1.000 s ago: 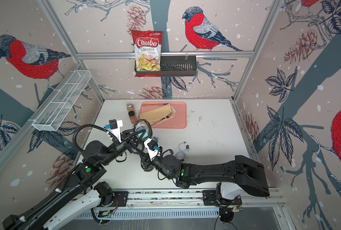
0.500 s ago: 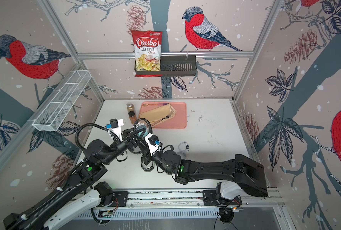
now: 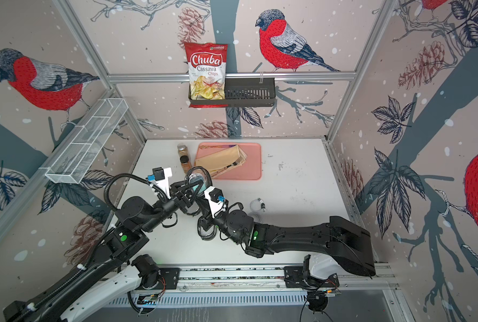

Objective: Pack away charging kits
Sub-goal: Zip the zipper on the storage bag.

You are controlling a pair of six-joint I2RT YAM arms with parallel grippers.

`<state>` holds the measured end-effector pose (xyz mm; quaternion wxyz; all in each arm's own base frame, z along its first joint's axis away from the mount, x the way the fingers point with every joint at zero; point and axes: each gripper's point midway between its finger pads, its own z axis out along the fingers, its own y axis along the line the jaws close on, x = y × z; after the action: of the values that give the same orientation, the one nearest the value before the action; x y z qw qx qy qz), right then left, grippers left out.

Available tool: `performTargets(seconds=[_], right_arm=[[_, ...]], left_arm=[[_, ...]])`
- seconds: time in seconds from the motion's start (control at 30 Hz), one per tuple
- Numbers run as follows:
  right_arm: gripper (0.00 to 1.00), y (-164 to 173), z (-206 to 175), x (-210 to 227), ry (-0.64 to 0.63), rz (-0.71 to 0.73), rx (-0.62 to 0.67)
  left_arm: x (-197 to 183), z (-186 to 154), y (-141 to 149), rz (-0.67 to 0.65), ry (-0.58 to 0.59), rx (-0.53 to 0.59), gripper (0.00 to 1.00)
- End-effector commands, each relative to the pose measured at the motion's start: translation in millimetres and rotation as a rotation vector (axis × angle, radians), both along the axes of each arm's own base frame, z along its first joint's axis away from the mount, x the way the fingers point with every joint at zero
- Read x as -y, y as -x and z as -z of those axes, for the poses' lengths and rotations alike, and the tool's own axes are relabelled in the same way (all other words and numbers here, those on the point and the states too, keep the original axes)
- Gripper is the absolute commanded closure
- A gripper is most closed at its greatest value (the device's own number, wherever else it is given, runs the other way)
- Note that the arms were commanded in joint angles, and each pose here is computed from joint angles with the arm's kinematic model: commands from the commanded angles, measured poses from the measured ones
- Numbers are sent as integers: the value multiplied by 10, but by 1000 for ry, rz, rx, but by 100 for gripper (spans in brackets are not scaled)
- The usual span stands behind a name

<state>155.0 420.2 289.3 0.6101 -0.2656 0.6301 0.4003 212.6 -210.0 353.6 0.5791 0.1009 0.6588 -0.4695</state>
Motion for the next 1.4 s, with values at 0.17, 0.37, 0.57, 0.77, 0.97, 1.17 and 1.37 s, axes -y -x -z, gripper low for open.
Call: performTargets(seconds=[0.17, 0.37, 0.57, 0.77, 0.97, 1.17, 1.37], right_arm=[[100, -148, -3, 200, 17, 87, 3], [100, -147, -42, 260, 34, 92, 13], [100, -141, -81, 317, 65, 100, 28], [100, -197, -135, 427, 87, 137, 34], [100, -245, -215, 528, 94, 175, 44], [100, -320, -329, 668, 89, 209, 55], [100, -362, -474, 781, 64, 213, 73]], left_arm=[[-44, -90, 13, -8, 48, -17, 100], [-107, -114, 137, 17, 80, -45, 100], [-102, -43, 255, 66, 87, -73, 100], [-29, 53, 337, 130, 66, -104, 100], [32, 126, 368, 168, 42, -130, 100], [81, 239, 356, 183, 9, -155, 100], [191, 333, 383, 242, -27, -178, 100]])
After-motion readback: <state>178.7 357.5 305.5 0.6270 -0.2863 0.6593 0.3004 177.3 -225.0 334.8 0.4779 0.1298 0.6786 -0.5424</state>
